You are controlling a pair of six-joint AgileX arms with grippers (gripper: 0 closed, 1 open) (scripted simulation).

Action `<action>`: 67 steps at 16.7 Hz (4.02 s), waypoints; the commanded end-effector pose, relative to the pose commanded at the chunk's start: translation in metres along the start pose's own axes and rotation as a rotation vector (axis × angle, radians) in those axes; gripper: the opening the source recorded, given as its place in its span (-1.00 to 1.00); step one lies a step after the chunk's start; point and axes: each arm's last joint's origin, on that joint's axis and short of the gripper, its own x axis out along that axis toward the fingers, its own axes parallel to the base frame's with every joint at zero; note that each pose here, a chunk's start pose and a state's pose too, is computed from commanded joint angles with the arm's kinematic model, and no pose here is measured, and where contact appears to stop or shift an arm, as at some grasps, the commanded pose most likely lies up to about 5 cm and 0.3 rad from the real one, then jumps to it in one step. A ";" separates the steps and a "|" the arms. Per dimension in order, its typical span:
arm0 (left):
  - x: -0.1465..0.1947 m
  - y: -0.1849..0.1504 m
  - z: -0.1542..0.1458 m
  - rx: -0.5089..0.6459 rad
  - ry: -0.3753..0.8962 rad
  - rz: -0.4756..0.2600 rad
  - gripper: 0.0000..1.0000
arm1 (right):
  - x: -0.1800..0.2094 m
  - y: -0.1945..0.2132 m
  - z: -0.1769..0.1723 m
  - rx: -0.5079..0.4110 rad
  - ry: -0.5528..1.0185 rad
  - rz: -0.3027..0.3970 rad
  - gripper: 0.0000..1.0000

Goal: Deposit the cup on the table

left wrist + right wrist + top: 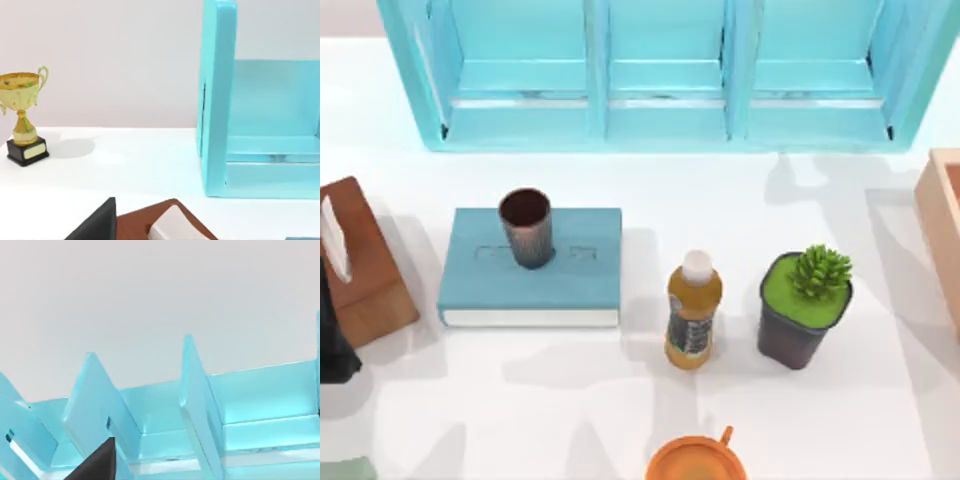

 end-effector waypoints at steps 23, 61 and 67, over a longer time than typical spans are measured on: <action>0.000 0.000 0.000 0.000 0.000 0.000 1.00 | 0.189 0.237 -0.219 -0.165 0.763 -0.275 1.00; 0.000 0.000 0.000 0.000 0.000 0.000 1.00 | 0.258 0.207 -0.285 -0.165 0.763 -0.275 -1.00; 0.000 0.000 0.000 0.000 0.000 0.000 1.00 | 0.256 0.208 -0.286 -0.166 0.764 -0.272 -1.00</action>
